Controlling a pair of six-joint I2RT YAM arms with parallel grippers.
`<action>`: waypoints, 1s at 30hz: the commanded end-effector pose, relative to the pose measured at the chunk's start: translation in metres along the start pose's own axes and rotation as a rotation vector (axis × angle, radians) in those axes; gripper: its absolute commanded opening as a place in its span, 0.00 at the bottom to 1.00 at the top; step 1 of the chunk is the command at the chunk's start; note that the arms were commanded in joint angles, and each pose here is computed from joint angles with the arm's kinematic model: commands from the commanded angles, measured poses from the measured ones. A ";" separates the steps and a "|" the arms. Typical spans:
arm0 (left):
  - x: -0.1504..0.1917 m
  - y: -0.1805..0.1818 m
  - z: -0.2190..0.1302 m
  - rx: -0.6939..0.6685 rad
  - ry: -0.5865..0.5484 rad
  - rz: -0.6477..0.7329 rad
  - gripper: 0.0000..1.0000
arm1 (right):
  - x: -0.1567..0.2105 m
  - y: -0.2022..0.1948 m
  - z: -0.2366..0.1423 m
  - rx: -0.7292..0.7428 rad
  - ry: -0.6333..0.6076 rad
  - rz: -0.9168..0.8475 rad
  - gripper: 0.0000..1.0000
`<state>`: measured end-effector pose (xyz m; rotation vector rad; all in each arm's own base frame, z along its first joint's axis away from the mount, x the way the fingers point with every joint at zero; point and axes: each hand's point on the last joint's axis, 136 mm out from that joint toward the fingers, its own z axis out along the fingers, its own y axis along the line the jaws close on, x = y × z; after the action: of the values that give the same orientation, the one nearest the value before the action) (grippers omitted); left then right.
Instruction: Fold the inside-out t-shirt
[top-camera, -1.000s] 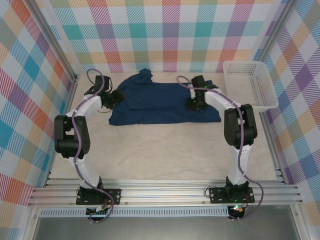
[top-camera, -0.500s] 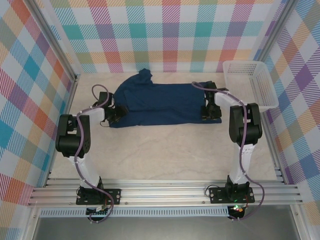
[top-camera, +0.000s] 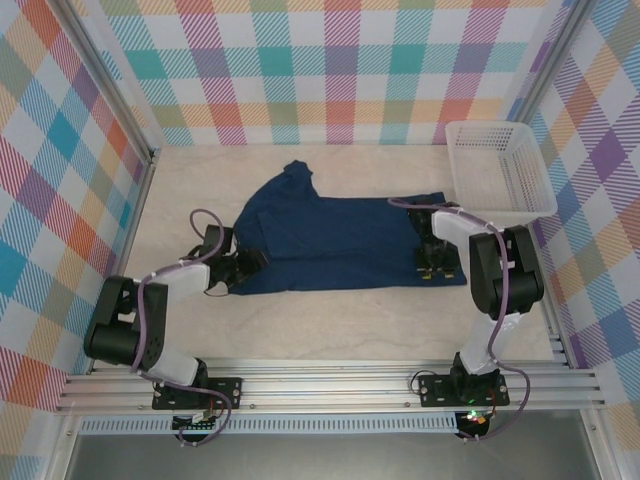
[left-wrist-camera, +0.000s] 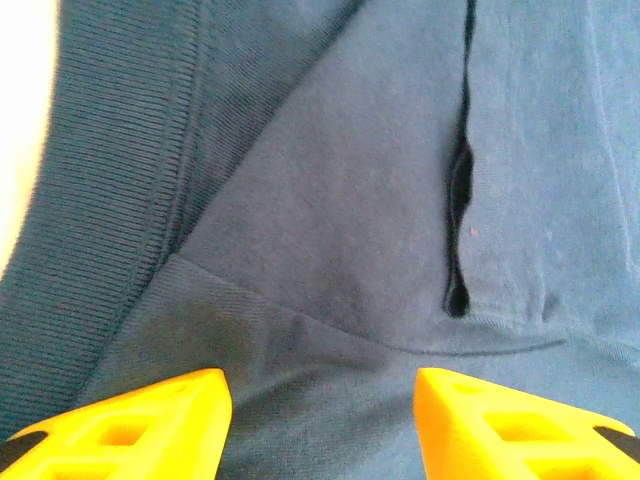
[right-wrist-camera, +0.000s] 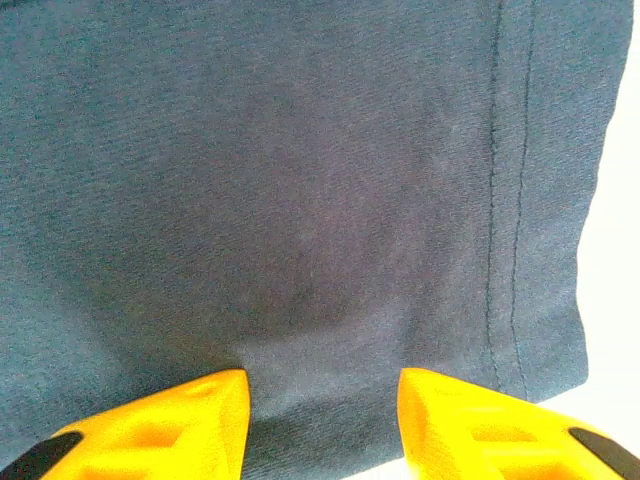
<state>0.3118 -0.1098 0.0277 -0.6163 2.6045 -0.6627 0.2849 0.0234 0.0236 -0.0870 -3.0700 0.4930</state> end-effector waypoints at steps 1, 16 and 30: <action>0.064 0.061 -0.014 -0.241 0.170 -0.096 0.54 | 0.004 -0.001 -0.035 0.046 -0.107 -0.002 0.44; -0.052 0.046 -0.072 -0.164 -0.208 -0.152 0.59 | 0.028 0.361 -0.205 -0.837 -0.806 -1.054 0.48; -0.052 0.051 -0.077 -0.144 -0.228 -0.160 0.59 | 0.008 0.411 -0.150 -0.692 -0.713 -1.137 0.37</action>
<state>0.3052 -0.0188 0.0769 -0.8914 2.4316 -0.4158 0.2967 0.4606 0.0409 1.9624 -2.9345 -0.7835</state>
